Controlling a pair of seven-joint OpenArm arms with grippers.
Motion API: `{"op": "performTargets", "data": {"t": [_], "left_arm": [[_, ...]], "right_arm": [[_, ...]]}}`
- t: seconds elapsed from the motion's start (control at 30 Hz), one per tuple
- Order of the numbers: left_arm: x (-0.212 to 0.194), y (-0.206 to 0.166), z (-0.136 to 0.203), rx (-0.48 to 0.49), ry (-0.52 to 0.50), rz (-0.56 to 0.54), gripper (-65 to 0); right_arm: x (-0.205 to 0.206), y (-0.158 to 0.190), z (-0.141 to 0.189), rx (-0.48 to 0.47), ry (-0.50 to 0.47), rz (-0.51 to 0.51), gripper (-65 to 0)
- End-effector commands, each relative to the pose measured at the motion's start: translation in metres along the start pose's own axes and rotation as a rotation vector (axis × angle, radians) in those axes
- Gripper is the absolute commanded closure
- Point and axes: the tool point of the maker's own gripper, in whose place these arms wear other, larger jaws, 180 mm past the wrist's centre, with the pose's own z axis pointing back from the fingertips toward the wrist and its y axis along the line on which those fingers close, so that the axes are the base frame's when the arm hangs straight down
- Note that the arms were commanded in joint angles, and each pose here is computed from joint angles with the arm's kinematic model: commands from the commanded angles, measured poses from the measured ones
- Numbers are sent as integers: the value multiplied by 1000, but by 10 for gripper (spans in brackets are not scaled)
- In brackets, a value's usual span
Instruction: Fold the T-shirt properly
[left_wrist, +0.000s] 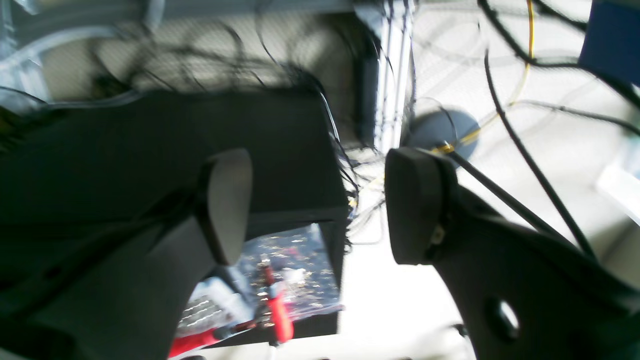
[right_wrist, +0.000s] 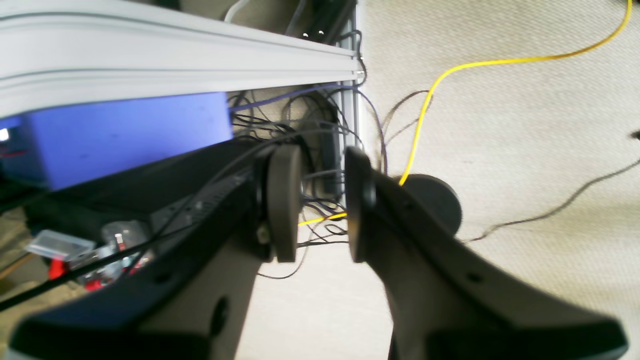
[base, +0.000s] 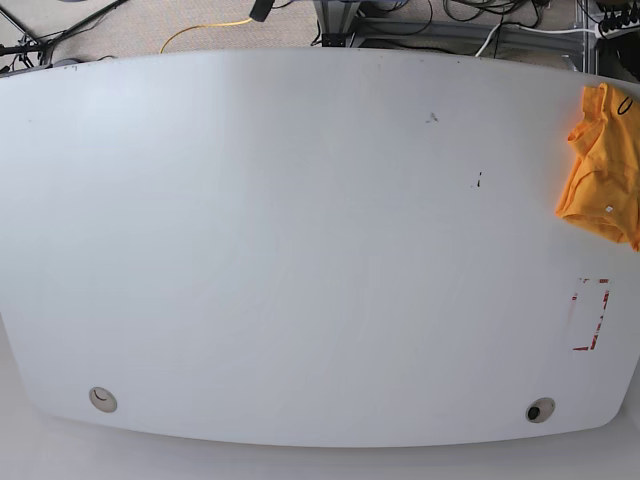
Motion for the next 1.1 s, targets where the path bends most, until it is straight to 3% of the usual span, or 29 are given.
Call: {"op": "performTargets", "data": {"t": [0.0, 0.3, 0.7, 0.9, 1.07], "left_arm": [[-11, 4, -6, -5, 42, 14, -378], [13, -2, -36, -38, 102, 67, -382], [43, 5, -48, -48, 129, 50, -382], [46, 26, -49, 88, 142, 0, -382], [47, 13, -52, 71, 145, -22, -382]], "right_arm": [[-3, -9, -4, -35, 16, -1, -144], [-10, -26, -35, -151, 130, 83, -147], [-15, -37, -60, -254, 253, 149, -152], [-13, -36, -67, -284, 289, 191, -152], [-12, -31, -70, -276, 297, 217, -152]]}}
